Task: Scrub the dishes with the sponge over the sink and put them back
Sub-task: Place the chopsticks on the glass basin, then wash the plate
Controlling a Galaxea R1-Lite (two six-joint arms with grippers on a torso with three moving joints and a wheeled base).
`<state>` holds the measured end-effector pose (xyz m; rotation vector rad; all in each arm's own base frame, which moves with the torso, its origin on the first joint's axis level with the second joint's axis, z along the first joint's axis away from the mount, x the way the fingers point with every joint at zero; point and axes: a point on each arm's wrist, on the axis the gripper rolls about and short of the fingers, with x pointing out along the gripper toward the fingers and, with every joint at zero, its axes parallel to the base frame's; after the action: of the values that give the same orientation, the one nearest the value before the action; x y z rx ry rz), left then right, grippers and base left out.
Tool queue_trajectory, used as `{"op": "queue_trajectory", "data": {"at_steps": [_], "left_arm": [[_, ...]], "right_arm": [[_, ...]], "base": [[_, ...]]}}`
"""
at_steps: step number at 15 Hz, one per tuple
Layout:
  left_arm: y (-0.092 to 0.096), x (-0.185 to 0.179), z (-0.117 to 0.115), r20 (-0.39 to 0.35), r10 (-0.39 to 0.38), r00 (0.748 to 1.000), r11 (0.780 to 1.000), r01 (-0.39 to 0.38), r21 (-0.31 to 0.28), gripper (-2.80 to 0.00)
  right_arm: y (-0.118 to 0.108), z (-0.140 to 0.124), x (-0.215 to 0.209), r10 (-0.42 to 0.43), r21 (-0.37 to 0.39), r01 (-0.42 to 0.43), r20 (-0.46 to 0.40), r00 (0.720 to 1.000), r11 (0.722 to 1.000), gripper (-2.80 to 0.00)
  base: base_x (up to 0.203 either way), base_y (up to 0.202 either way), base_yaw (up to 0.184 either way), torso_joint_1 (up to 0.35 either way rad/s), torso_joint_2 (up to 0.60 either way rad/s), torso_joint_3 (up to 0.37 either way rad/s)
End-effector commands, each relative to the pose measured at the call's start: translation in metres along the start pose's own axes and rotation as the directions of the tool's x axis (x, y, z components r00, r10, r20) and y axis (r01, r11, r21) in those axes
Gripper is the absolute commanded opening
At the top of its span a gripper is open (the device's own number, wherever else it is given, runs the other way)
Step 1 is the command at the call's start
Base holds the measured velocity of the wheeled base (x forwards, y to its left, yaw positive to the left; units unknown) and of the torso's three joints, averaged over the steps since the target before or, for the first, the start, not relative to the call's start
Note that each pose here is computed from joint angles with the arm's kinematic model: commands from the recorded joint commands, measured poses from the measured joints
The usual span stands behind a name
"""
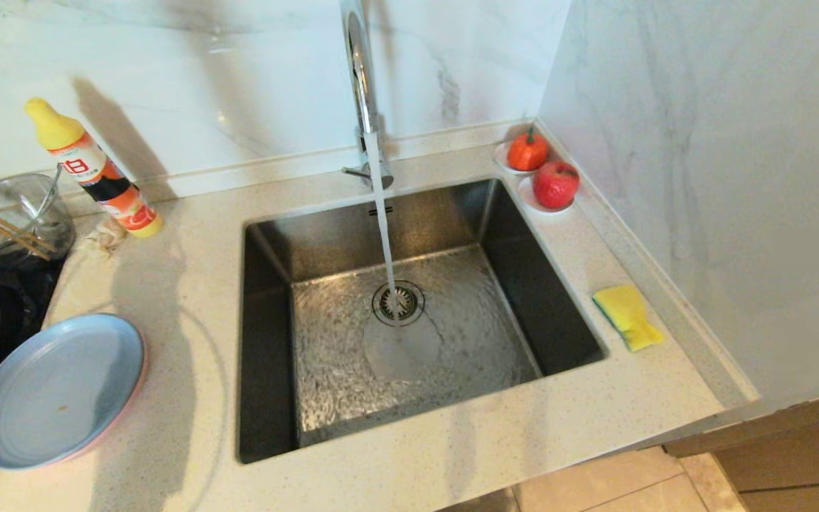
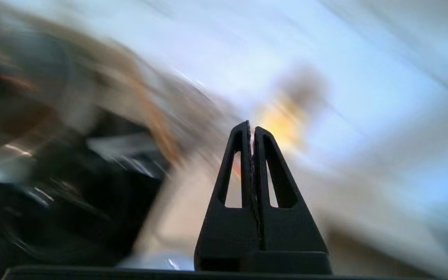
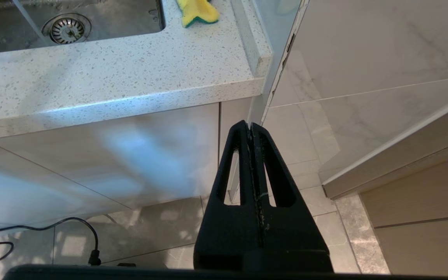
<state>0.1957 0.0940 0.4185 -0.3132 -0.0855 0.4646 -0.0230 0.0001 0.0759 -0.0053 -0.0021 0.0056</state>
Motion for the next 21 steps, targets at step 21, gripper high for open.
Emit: {"op": "queue_trajectory", "data": {"at_steps": [21], "left_arm": [[0.120,-0.239,-0.315,-0.049,-0.434,0.899,0.838,0.424,0.344,-2.80]], "right_arm": [[0.000,0.000,0.000,0.001,-0.001,-0.001,-0.001,1.000,1.000,-2.80]], "base": [[0.000,0.000,0.000,0.000,0.00,0.000]]}}
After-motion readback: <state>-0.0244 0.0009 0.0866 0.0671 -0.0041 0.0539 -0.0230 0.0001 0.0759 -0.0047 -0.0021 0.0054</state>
